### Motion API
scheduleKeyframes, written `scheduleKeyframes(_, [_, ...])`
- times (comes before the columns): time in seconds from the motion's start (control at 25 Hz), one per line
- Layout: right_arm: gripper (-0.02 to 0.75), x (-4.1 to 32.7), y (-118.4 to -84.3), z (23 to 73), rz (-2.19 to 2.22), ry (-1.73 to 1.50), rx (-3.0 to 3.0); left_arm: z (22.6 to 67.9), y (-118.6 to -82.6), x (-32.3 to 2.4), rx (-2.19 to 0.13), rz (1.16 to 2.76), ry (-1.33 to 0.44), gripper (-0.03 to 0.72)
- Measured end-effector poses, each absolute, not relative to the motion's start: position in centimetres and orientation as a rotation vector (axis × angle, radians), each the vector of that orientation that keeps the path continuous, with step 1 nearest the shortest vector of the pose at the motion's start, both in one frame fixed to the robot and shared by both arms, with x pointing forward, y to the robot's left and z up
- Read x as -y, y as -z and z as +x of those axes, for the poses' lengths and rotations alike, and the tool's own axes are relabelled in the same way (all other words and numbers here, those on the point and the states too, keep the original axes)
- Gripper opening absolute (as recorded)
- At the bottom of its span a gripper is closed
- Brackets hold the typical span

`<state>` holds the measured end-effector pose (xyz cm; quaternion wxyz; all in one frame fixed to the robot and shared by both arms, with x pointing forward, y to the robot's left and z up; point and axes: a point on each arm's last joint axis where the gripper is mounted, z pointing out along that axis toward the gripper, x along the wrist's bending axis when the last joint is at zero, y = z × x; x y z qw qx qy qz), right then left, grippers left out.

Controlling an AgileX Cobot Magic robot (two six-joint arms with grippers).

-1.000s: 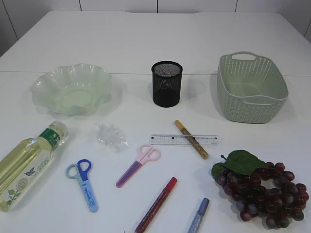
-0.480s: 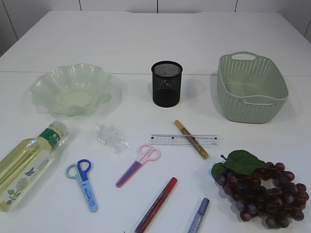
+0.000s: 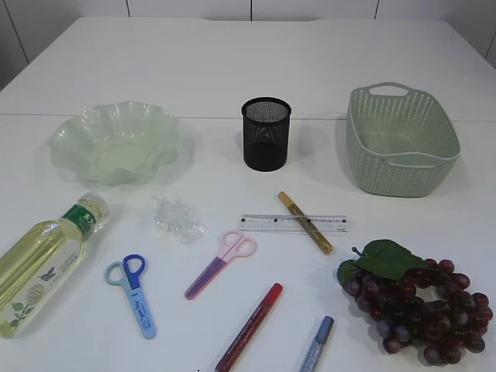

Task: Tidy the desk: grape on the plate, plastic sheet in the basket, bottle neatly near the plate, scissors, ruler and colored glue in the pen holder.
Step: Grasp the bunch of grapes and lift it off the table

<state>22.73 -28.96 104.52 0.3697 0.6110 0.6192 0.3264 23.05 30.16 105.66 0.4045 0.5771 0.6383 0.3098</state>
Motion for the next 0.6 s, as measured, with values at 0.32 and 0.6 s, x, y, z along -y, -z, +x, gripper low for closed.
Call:
scheduleKeyframes(0.32, [0.583, 29.0, -105.9, 23.0, 1.546, -0.954, -1.444, 23.1, -105.8, -30.0, -1.589, 1.438, -0.770, 0.475])
scheduleKeyframes(0.6, [0.583, 29.1, -106.7, 25.9, 1.651, -0.971, -1.481, 23.8, -108.0, -29.8, -1.526, 1.380, -0.790, 0.475])
